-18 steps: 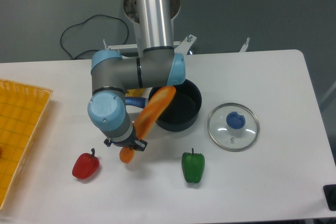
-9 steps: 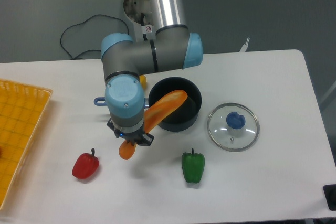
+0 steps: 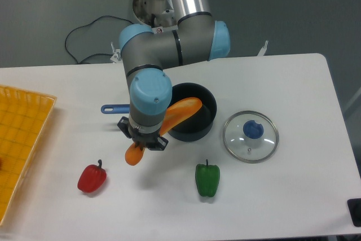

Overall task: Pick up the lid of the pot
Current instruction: 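Move the held bread loaf back over the pot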

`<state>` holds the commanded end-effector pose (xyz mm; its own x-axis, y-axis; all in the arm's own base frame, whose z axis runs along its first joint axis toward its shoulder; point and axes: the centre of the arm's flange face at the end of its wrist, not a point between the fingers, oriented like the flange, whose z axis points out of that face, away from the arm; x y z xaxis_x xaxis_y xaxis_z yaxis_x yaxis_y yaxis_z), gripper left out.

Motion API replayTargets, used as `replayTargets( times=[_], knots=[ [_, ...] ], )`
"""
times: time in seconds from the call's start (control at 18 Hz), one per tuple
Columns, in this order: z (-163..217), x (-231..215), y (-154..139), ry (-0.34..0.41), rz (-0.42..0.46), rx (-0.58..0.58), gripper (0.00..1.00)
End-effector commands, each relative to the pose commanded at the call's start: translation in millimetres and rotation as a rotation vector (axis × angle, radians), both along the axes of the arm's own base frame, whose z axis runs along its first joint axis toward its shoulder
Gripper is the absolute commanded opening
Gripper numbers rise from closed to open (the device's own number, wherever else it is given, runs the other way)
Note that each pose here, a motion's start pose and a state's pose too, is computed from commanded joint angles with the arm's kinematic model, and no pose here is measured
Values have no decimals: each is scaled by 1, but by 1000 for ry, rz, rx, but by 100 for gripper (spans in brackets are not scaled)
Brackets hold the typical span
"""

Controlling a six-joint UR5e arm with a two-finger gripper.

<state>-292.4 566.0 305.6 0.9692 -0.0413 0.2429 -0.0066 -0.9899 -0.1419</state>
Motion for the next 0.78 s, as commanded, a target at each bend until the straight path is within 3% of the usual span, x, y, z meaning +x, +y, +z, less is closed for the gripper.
replayTargets(
  times=[0.78],
  knots=[
    [-11,-4,-48,-40,-83,32,28]
  ],
)
